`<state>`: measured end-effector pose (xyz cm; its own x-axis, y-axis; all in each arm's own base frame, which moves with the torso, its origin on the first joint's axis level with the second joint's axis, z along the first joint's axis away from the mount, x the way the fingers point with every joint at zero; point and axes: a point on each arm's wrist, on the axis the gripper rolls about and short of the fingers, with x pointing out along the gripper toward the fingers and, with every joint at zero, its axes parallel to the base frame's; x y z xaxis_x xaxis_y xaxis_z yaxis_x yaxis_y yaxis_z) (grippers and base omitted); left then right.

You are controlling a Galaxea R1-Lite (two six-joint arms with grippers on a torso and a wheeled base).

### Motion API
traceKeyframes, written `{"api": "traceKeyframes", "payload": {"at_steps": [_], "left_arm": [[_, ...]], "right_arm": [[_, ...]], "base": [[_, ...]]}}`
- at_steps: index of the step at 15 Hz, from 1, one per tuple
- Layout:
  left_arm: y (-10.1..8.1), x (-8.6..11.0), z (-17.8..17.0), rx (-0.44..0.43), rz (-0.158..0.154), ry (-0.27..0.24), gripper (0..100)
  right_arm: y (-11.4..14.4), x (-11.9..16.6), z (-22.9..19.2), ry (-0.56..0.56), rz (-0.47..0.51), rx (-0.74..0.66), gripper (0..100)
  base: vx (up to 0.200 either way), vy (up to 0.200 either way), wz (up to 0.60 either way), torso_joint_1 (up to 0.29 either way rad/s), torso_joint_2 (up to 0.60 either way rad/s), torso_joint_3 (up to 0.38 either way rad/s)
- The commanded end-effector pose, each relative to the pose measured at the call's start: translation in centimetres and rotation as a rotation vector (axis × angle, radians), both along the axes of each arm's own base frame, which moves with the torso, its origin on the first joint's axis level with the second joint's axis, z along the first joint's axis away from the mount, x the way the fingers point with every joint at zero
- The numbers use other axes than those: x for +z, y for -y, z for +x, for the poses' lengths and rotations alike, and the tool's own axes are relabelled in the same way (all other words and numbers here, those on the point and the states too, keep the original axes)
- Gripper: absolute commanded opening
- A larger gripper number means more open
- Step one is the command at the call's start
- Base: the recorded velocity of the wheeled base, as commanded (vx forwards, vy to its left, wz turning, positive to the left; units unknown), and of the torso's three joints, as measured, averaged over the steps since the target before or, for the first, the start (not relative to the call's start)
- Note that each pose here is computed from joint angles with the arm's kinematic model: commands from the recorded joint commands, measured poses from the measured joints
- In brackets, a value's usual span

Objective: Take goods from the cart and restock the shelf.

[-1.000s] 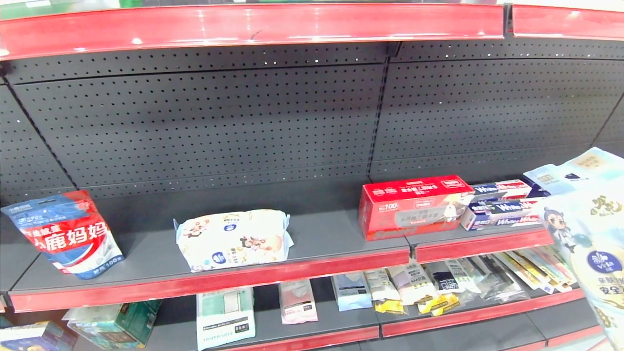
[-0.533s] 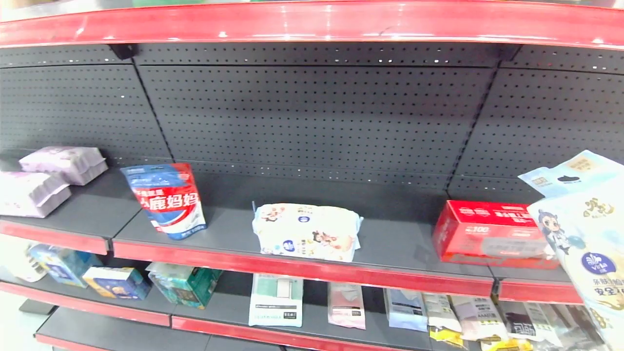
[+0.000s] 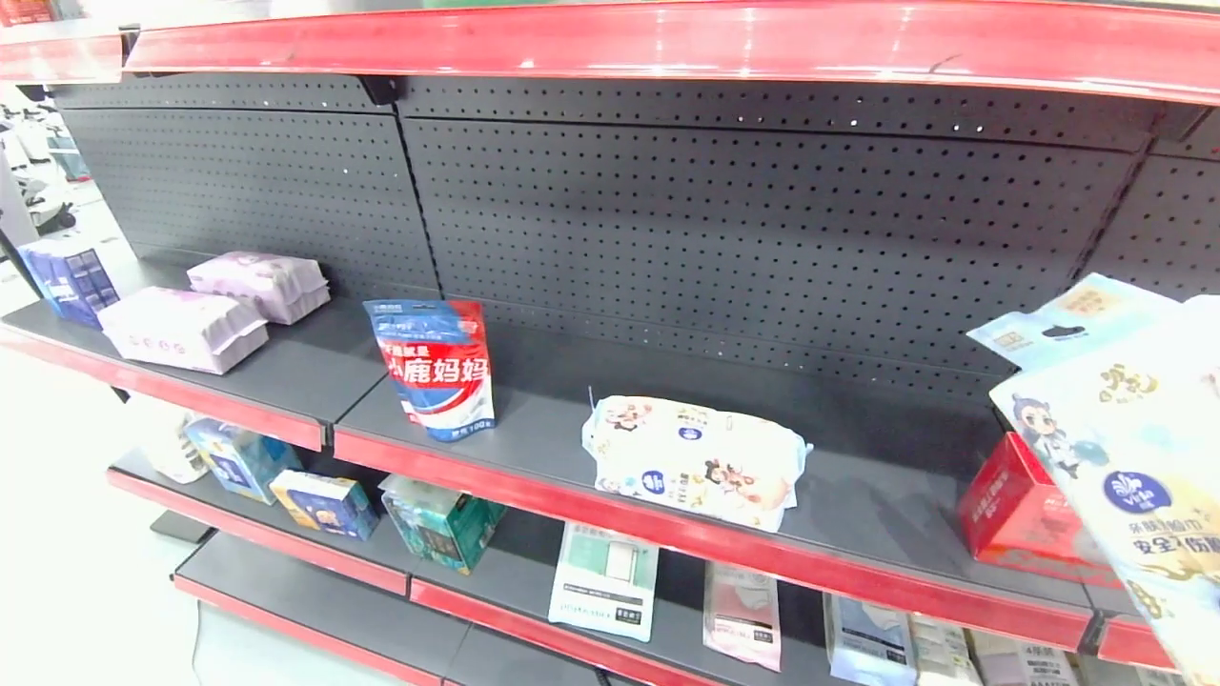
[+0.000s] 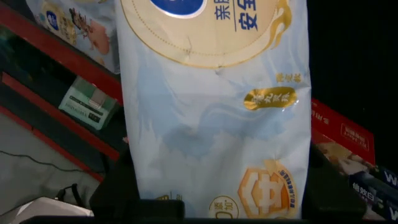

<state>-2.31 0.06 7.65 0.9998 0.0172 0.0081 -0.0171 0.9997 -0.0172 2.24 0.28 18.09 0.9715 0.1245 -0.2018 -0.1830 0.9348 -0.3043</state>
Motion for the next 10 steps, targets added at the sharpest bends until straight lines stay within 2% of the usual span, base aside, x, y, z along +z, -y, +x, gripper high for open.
{"api": "traceKeyframes", "payload": {"at_steps": [1, 4, 6, 10], "left_arm": [[0.0, -0.1, 0.0, -0.005, 0.005, -0.004, 100], [0.0, -0.1, 0.0, -0.005, -0.001, -0.003, 100], [0.0, -0.1, 0.0, -0.003, 0.012, -0.004, 100], [0.0, -0.1, 0.0, -0.003, 0.014, -0.004, 100]], "right_arm": [[-0.3, 1.6, 2.8, -0.077, -0.002, 0.053, 0], [-0.6, 2.1, 5.9, -0.154, -0.007, 0.073, 0], [-1.1, 2.0, 7.3, -0.165, 0.005, 0.152, 0], [-2.1, 1.3, 11.4, -0.211, 0.02, 0.249, 0]], "base": [[0.0, 0.0, 0.0, 0.0, 0.0, 0.0], [0.0, 0.0, 0.0, 0.0, 0.0, 0.0], [0.0, 0.0, 0.0, 0.0, 0.0, 0.0], [0.0, 0.0, 0.0, 0.0, 0.0, 0.0]]}}
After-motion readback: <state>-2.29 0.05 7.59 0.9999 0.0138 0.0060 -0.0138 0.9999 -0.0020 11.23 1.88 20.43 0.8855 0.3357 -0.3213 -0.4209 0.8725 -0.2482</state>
